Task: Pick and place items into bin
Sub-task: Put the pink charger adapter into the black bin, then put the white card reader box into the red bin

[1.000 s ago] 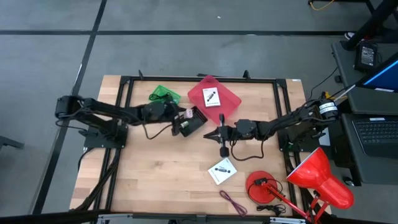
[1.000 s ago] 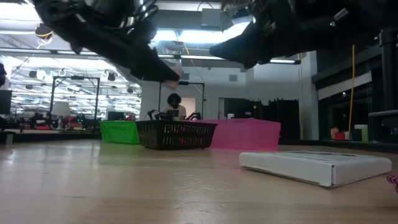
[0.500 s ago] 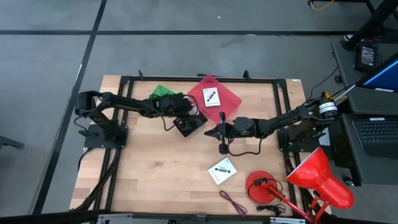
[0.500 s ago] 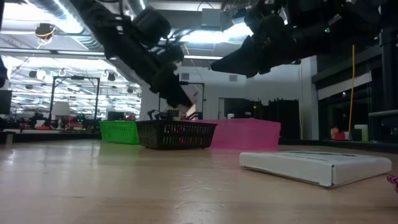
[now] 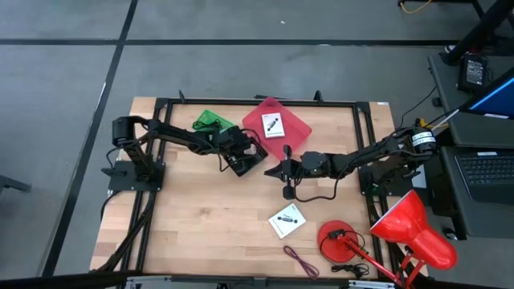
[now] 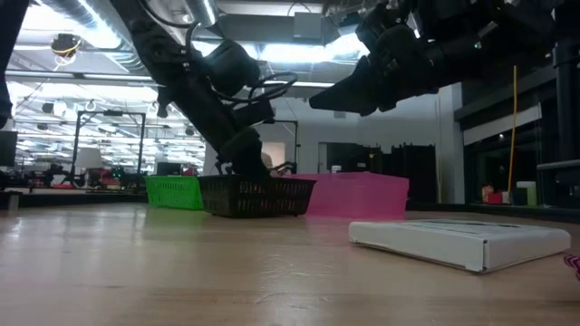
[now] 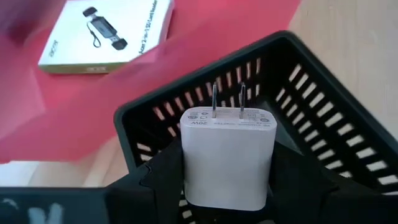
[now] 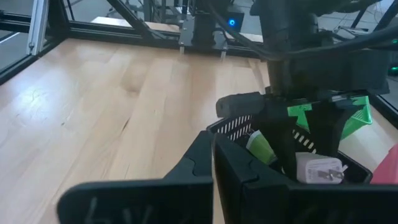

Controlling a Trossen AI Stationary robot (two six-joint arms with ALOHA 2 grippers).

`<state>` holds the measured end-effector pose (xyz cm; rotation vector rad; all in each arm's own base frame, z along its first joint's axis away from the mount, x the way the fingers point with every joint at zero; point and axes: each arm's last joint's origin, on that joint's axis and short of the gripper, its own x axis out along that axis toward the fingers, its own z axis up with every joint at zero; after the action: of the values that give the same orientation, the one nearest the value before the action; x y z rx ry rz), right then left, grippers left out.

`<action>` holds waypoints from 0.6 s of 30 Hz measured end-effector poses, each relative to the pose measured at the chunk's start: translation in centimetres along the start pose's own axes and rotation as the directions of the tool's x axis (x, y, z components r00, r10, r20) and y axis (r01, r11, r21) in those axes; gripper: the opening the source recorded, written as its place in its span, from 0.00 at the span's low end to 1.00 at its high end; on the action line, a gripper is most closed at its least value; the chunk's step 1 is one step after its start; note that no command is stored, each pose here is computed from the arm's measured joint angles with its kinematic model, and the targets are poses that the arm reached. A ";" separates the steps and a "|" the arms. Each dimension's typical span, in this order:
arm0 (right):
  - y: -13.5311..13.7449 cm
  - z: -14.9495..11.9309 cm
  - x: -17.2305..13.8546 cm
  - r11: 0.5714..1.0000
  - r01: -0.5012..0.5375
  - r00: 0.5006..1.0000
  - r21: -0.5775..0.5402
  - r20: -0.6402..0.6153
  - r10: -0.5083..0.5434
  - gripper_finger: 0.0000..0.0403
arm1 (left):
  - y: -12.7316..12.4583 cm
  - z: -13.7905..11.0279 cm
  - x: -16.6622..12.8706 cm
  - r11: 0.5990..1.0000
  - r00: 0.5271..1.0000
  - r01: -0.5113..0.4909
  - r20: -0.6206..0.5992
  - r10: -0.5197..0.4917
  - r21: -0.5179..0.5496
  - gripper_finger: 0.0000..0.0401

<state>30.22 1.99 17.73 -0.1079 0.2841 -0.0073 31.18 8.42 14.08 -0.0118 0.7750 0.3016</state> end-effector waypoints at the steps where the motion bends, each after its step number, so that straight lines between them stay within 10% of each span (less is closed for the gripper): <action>1: 0.0 0.0 0.0 1.000 0.000 1.000 0.000 0.000 0.000 0.00 | 0.0 0.0 0.0 1.000 1.000 -0.001 0.004 0.001 0.000 0.49; 18: 0.0 -0.1 0.0 1.000 -0.001 1.000 -0.003 -0.006 0.001 0.00 | 0.0 0.2 -0.1 1.000 1.000 -0.001 0.012 0.001 0.024 0.54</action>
<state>30.20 1.98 17.66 -0.1103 0.2906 -0.0068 31.23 8.40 14.33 0.0132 0.7669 0.2929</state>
